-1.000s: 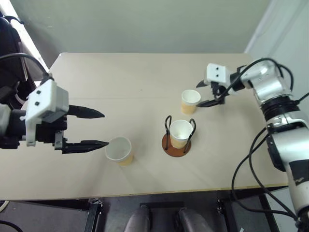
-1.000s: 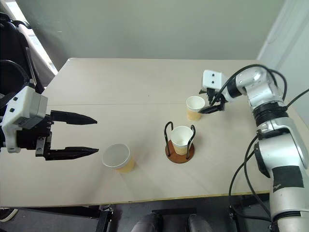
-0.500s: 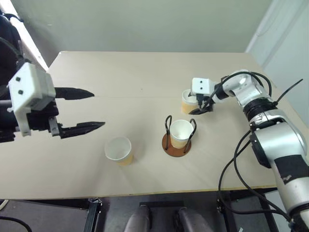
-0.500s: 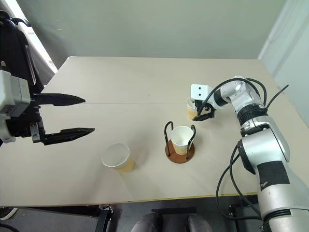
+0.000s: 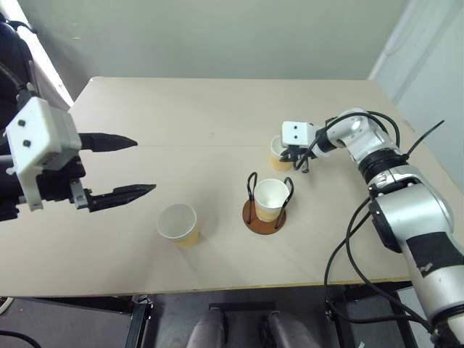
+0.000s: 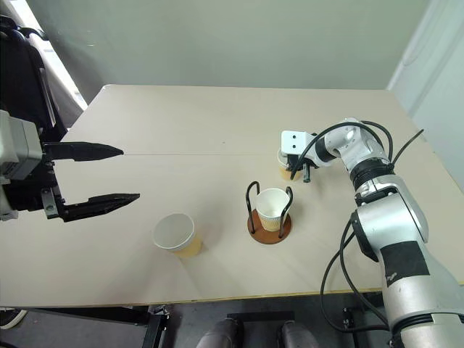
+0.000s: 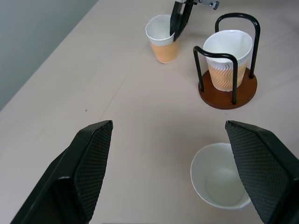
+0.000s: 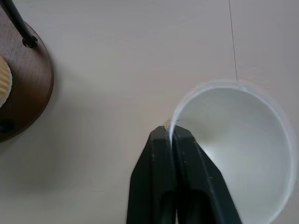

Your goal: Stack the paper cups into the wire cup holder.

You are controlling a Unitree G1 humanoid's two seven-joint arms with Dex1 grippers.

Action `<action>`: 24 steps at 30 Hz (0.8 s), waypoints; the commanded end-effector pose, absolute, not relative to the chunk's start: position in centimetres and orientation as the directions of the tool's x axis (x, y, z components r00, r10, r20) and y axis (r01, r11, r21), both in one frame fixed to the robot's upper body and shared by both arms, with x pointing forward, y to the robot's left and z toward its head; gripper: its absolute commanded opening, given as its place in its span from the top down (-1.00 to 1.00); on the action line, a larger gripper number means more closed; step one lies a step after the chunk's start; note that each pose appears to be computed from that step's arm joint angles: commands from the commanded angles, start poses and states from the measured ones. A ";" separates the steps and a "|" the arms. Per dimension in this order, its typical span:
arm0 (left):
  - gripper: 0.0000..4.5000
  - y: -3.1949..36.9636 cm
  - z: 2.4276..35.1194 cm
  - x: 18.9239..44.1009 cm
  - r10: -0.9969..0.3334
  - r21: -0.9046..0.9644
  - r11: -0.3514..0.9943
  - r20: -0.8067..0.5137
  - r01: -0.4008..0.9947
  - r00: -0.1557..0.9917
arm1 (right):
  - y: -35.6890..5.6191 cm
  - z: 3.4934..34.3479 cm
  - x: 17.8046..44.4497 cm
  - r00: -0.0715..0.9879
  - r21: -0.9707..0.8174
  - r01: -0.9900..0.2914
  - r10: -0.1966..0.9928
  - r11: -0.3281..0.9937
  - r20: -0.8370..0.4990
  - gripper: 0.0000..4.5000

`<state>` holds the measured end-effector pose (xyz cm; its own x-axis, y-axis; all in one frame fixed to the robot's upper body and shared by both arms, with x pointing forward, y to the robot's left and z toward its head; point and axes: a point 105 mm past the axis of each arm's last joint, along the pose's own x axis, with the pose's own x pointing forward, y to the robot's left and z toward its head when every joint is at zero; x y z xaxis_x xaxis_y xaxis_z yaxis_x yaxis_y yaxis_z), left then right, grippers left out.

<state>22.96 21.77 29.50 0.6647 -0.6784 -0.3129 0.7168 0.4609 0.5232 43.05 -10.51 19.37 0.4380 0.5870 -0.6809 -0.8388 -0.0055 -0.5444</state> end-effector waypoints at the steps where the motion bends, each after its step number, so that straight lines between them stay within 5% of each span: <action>1: -0.85 21.8 30.6 22.8 -0.674 0.569 0.458 -0.279 0.683 0.684 | -10.1 21.4 43.2 0.463 -0.587 -0.809 0.611 -0.005 -0.643 0.99; 8: -0.85 21.6 30.7 23.2 -0.685 0.571 0.442 -0.282 0.692 0.671 | -10.3 25.8 41.9 0.403 -0.595 -0.803 0.717 -0.021 -0.569 0.99; 13: -0.85 21.5 30.6 23.4 -0.701 0.561 0.422 -0.296 0.712 0.648 | -10.7 32.1 36.7 0.240 -0.646 -0.743 0.832 -0.174 -0.501 0.99; 19: -0.85 21.4 30.2 23.6 -0.715 0.543 0.406 -0.312 0.735 0.626 | -9.6 31.0 30.5 0.015 -0.550 -0.762 0.840 -0.341 -0.542 0.99; 24: -0.85 21.1 30.0 23.7 -0.723 0.537 0.396 -0.318 0.745 0.613 | -9.4 29.0 28.7 -0.058 -0.476 -0.770 0.789 -0.426 -0.612 0.99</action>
